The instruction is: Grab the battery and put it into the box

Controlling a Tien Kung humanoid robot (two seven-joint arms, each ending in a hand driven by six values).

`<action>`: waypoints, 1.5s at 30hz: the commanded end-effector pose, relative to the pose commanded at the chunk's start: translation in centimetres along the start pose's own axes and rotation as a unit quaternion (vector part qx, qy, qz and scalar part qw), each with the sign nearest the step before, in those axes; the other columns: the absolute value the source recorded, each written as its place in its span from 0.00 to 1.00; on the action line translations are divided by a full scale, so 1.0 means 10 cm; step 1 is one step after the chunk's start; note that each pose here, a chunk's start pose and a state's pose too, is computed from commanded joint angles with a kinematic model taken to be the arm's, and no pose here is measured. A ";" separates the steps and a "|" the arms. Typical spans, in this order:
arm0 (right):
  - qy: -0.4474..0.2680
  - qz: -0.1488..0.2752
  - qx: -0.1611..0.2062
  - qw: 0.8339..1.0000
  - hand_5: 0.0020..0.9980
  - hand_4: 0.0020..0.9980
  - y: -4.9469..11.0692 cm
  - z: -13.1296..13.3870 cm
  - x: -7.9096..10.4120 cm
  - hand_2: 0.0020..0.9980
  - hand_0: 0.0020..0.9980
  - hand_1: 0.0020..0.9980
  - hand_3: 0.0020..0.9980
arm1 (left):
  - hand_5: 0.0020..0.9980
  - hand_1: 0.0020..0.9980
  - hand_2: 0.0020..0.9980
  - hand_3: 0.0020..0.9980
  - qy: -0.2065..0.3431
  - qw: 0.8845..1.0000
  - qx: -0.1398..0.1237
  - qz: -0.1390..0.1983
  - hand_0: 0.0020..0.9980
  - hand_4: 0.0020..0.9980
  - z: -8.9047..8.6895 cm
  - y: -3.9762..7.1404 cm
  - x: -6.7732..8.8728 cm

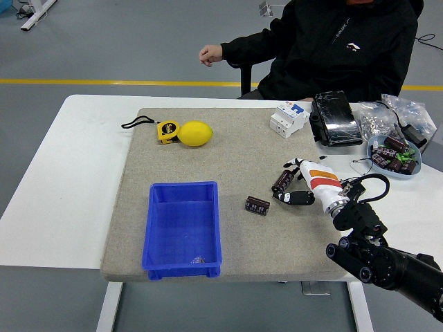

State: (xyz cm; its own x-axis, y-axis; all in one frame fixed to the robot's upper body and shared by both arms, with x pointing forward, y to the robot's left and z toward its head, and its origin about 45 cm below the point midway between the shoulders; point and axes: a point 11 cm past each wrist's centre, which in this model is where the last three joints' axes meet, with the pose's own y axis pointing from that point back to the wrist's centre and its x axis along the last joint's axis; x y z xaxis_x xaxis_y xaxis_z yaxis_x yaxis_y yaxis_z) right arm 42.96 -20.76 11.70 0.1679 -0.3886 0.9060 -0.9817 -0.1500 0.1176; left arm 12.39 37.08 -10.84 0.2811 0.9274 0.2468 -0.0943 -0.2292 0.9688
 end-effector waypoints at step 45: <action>0.008 -0.009 0.014 1.000 0.35 1.00 -0.08 -0.05 0.11 0.72 0.64 0.67 0.82 | 0.59 0.76 0.75 0.60 -0.002 1.000 -0.007 0.000 0.79 0.66 0.05 0.01 0.01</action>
State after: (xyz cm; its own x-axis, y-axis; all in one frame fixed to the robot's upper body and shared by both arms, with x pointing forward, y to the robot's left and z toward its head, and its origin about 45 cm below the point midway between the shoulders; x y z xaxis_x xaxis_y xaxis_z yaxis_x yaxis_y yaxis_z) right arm 43.90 -20.64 12.83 0.1847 -0.3701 0.9104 -0.9753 -0.1833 0.1233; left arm 12.90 36.96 -10.74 0.2846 0.9265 0.2463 -0.1067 -0.2247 0.9686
